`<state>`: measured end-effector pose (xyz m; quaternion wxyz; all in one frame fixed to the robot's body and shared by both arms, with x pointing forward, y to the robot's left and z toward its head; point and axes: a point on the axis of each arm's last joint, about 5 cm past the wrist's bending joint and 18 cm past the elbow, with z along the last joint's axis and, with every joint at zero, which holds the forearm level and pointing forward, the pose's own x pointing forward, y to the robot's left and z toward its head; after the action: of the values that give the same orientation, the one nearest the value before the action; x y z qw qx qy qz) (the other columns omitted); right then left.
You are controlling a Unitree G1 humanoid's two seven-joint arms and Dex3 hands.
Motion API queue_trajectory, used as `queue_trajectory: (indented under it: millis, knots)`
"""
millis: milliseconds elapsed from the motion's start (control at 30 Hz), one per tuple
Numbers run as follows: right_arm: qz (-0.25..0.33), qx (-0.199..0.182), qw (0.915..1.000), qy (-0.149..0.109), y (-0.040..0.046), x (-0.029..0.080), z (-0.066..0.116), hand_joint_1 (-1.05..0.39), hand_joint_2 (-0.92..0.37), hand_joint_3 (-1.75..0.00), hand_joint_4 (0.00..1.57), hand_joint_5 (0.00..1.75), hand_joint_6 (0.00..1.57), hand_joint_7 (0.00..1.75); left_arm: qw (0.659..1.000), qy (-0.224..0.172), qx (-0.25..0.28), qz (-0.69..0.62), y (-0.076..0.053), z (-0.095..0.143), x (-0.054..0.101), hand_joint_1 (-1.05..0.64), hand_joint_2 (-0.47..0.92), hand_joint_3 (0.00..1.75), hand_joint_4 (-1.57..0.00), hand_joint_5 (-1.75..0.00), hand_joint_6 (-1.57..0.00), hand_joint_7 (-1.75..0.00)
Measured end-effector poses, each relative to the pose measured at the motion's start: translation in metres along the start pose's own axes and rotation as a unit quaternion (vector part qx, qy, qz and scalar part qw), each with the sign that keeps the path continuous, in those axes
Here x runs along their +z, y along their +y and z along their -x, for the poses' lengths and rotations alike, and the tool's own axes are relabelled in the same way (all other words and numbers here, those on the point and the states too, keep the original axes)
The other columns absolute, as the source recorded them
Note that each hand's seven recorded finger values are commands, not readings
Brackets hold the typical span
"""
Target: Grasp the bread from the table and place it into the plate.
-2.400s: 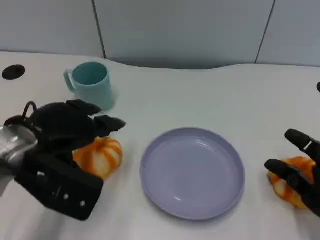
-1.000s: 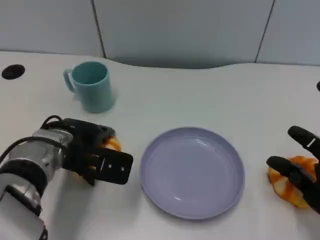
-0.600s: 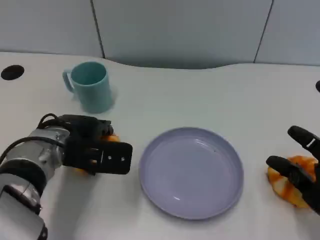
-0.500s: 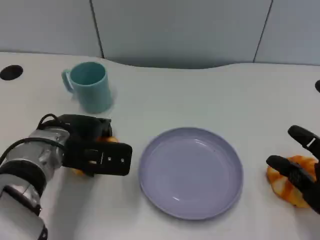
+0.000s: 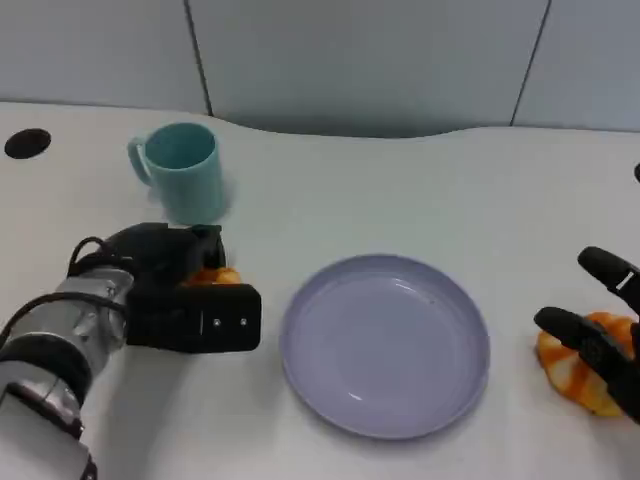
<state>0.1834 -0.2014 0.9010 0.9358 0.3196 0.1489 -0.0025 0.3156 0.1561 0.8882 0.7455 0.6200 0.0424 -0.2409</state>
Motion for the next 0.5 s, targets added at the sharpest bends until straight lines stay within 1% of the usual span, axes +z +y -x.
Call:
queue_trajectory:
  millis: [100, 167, 267, 300, 367, 433, 500]
  knots:
    - [0.0, 0.0, 1.0, 0.0, 0.0, 0.0, 0.0, -0.31, -0.92, -0.49, 0.31, 1.27, 0.28, 0.99, 1.0, -0.002, 0.002, 0.008, 0.001, 0.0, 0.0, -0.24, 0.92, 0.31, -0.64, -1.75, -0.49, -1.75]
    - [0.0, 0.0, 1.0, 0.0, 0.0, 0.0, 0.0, -0.3, -0.92, -0.5, 0.31, 1.27, 0.27, 0.99, 1.0, -0.005, 0.004, 0.03, 0.002, 0.0, 0.0, -0.25, 0.92, 0.25, -0.61, -1.75, -0.48, -1.75]
    - [-0.001, 0.0, 1.0, 0.001, 0.0, 0.0, 0.0, -0.3, -0.92, -0.5, 0.3, 1.27, 0.26, 0.99, 0.998, -0.004, 0.003, 0.065, 0.003, 0.001, -0.002, -0.2, 0.91, 0.21, -0.61, -1.75, -0.5, -1.75]
    - [-0.001, 0.0, 1.0, 0.001, 0.0, 0.0, 0.0, -0.3, -0.92, -0.5, 0.3, 1.27, 0.26, 0.99, 0.997, -0.005, 0.003, 0.075, 0.004, 0.001, -0.002, -0.19, 0.88, 0.19, -0.69, -1.75, -0.56, -1.75]
    - [-0.001, 0.0, 1.0, 0.001, 0.0, 0.0, 0.0, -0.29, -0.92, -0.49, 0.31, 1.28, 0.27, 1.0, 0.994, -0.015, 0.01, 0.106, 0.005, 0.003, -0.006, -0.17, 0.84, 0.16, -0.76, -1.75, -0.61, -1.75]
    - [-0.002, 0.0, 1.0, 0.001, -0.0002, 0.0, 0.0, -0.29, -0.92, -0.49, 0.31, 1.28, 0.27, 1.0, 0.991, -0.032, 0.024, 0.13, 0.011, 0.006, -0.01, -0.18, 0.83, 0.15, -0.79, -1.75, -0.63, -1.75]
    - [-0.002, -0.001, 1.0, 0.002, -0.0002, 0.0, 0.0, -0.3, -0.92, -0.49, 0.3, 1.28, 0.27, 0.99, 0.986, -0.055, 0.043, 0.151, 0.02, 0.01, -0.016, -0.21, 0.83, 0.15, -0.81, -1.75, -0.63, -1.75]
